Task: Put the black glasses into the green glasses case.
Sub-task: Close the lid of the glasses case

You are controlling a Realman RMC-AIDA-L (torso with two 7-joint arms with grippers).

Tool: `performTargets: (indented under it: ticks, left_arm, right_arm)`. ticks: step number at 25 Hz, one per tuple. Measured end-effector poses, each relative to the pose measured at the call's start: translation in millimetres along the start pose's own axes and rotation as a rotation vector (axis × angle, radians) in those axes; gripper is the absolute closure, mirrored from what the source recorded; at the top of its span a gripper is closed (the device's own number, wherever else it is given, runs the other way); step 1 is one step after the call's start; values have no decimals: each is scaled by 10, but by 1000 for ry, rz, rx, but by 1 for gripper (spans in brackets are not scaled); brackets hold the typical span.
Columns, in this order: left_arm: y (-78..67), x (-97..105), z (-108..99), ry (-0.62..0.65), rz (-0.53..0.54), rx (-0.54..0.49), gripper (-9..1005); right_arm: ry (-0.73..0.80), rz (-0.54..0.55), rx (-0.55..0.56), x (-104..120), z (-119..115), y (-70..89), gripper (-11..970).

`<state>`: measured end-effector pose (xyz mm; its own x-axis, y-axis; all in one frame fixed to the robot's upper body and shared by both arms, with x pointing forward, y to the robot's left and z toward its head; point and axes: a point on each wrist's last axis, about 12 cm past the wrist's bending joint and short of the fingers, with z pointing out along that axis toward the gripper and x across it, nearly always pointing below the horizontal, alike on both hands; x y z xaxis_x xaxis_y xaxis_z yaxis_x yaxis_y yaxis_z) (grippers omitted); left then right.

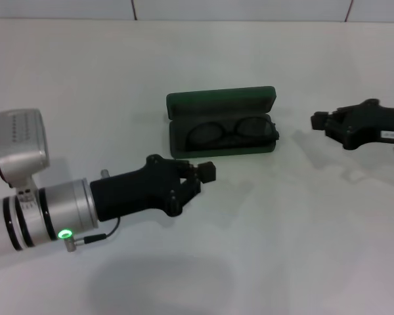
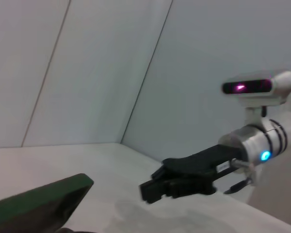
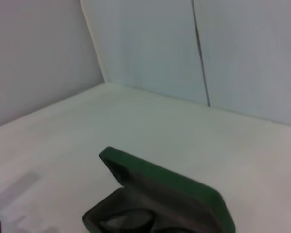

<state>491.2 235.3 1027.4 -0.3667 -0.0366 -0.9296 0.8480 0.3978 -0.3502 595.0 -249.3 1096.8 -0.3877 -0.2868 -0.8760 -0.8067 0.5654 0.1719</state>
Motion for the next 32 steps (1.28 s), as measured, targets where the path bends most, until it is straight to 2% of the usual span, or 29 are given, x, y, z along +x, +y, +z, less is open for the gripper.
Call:
performTargets:
  ticks: [8, 19, 32]
  left_arm:
    - [-89, 56, 0, -36, -13, 5, 936]
    - [-84, -2, -21, -85, -2, -1, 931]
    - [-74, -15, -26, -95, -1, -9, 926]
  right_arm:
    - [68, 7, -6, 8, 188, -10, 909]
    - [133, -1, -51, -27, 431, 74, 908]
    - [136, -20, -64, -107, 516, 94, 907]
